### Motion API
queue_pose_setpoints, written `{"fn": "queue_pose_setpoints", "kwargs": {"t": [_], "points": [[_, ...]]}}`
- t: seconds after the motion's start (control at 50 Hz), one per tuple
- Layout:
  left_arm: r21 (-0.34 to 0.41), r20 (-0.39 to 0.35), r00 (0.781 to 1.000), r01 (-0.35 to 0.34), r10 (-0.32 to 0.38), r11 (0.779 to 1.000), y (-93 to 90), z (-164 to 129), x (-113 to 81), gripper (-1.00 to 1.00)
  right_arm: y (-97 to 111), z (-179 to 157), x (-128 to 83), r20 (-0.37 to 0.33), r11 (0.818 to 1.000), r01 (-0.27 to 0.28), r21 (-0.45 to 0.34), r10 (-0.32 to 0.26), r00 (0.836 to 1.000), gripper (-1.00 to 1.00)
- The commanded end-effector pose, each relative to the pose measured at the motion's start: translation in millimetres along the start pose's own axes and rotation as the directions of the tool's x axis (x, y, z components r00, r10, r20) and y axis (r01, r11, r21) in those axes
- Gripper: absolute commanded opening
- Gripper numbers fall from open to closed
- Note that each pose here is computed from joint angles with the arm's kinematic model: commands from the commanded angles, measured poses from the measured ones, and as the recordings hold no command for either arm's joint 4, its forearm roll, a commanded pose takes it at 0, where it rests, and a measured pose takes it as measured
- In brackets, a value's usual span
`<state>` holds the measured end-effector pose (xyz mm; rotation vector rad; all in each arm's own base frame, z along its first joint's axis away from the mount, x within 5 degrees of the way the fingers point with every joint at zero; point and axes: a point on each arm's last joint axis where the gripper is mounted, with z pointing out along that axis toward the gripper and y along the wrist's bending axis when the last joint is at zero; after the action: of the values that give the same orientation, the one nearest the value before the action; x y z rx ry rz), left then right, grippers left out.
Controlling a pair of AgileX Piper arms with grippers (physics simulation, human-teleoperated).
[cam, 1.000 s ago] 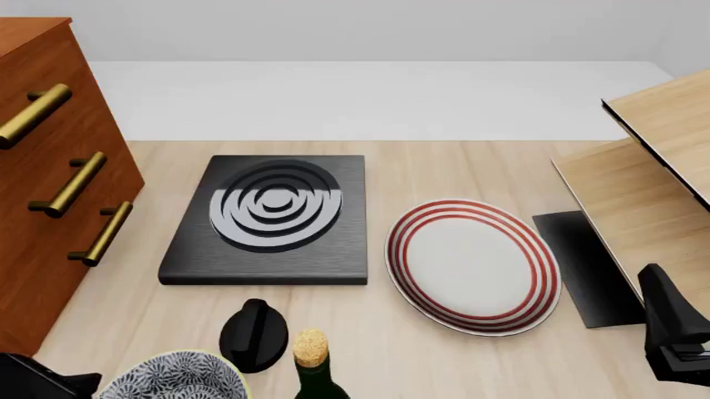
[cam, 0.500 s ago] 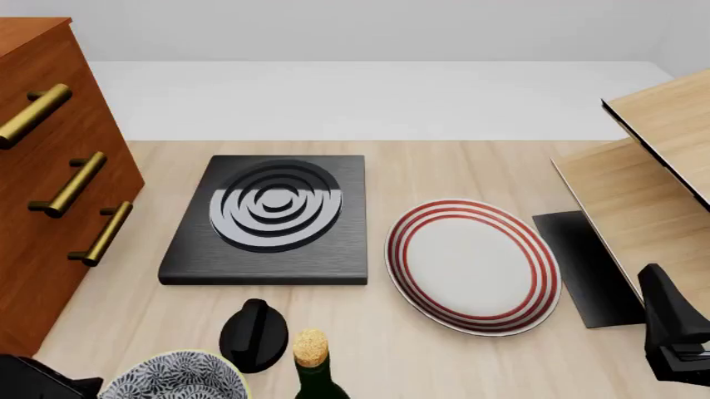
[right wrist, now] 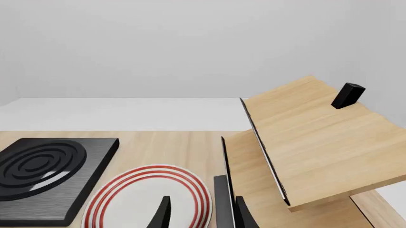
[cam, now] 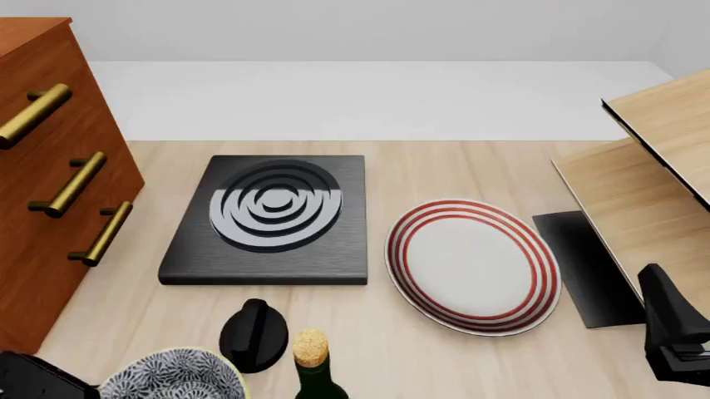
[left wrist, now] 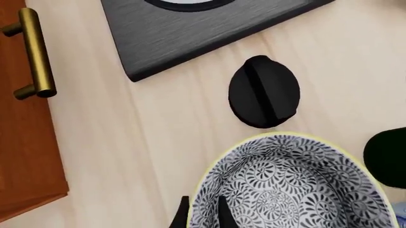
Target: Pick up the akita bowl and put it on the plate.
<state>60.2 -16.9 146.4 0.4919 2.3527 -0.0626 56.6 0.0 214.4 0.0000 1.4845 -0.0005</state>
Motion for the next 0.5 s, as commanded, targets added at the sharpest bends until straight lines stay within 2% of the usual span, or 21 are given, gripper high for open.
{"fn": "queue_pose_setpoints", "kwargs": {"t": [0.02, 0.06, 0.28, 0.5], "points": [[-0.049, 0.014, 0.996, -0.089, 0.090, 0.995, 3.8, -1, 1.3, -1.00, 0, 0, 0, 0.000, 1.000, 0.000, 0.000, 0.000, 1.000, 1.00], [-0.040, 0.014, 0.998, -0.068, 0.069, 0.997, 3.3, 0, 0.1, -1.00, 0, 0, 0, 0.000, 1.000, 0.000, 0.000, 0.000, 1.000, 1.00], [-0.051, 0.030, 0.995, -0.094, 0.096, 0.994, 3.6, -2, 0.7, -1.00, 0, 0, 0, 0.000, 1.000, 0.000, 0.000, 0.000, 1.000, 1.00], [-0.107, 0.067, 0.990, -0.117, 0.125, 0.987, 7.5, -26, -9.7, -1.00, 0, 0, 0, 0.000, 1.000, 0.000, 0.000, 0.000, 1.000, 1.00]]}}
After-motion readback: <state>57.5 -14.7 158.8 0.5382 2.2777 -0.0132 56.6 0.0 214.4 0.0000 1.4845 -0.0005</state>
